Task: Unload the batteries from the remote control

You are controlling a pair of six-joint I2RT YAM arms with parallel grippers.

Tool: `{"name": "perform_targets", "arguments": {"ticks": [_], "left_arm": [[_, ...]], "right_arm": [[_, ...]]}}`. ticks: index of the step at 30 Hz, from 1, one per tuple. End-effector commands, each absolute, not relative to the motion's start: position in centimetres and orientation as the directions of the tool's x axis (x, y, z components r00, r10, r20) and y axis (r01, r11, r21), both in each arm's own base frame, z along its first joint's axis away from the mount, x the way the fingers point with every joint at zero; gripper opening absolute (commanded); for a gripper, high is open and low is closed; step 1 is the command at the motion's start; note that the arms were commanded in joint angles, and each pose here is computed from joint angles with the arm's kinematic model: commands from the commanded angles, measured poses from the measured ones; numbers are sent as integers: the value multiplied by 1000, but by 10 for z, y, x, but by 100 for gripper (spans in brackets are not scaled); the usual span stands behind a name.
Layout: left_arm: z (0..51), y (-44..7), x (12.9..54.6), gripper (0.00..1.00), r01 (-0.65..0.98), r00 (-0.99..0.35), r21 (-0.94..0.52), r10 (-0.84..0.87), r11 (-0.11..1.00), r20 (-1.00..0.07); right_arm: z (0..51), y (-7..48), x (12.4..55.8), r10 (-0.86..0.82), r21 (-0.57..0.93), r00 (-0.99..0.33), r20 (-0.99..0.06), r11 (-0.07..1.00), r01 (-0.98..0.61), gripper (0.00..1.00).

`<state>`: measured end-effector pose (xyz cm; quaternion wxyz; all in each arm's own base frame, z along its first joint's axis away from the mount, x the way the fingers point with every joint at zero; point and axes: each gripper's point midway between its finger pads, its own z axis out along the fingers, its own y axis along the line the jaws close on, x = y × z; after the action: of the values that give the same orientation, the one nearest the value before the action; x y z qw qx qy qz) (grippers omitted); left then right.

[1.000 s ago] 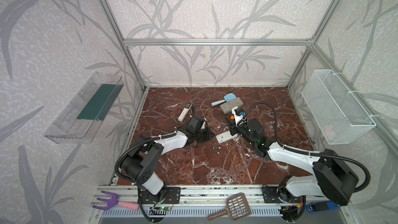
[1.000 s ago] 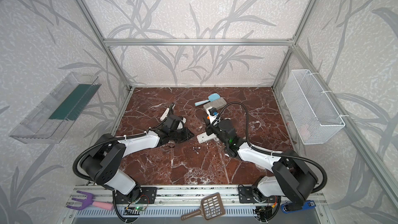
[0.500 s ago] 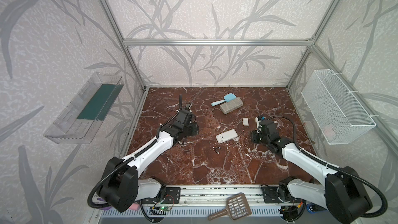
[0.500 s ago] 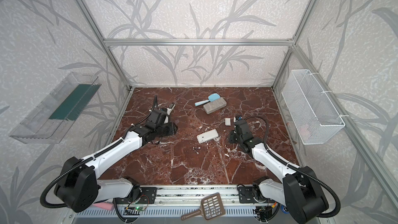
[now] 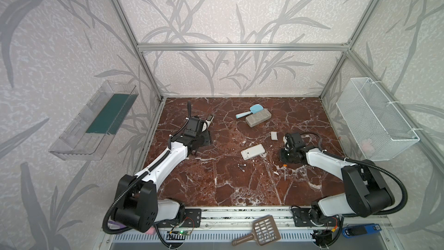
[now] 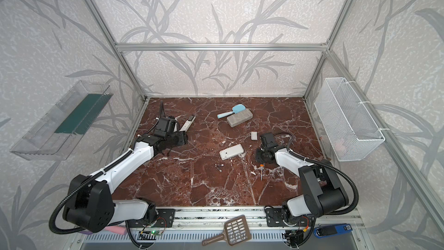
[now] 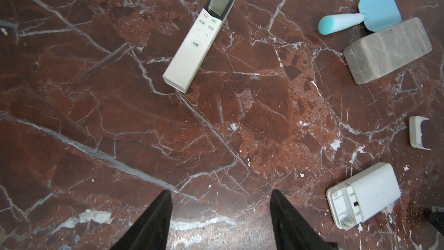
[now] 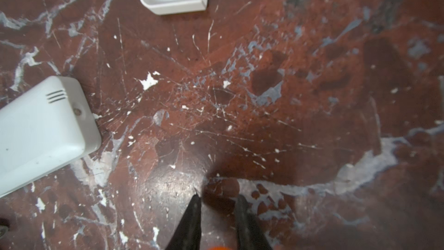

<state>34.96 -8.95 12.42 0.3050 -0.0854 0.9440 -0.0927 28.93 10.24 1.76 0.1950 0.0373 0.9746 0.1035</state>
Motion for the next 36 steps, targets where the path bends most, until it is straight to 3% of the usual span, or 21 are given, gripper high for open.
{"name": "perform_targets", "arguments": {"ticks": [1, 8, 17, 28, 36], "left_arm": [[133, -86, 368, 70, -72, -802, -198, -175, 977, -571], [133, -70, 405, 74, -85, -829, -116, -135, 990, -542], [114, -41, 441, 81, -17, -858, 64, 19, 998, -513], [64, -55, 482, 82, 49, -932, -44, 30, 998, -361], [41, -74, 484, 81, 84, -953, -139, 39, 987, -301]], "right_arm": [[9, 97, 282, 95, 182, -940, -326, 983, 36, 32], [11, 99, 285, 82, 183, -940, -331, 983, 21, 41], [30, 101, 294, 77, 194, -921, -381, 981, 2, 42], [84, 104, 304, 36, 204, -852, -523, 975, -83, 47], [118, 103, 308, 71, 230, -775, -628, 968, -98, 47]]}}
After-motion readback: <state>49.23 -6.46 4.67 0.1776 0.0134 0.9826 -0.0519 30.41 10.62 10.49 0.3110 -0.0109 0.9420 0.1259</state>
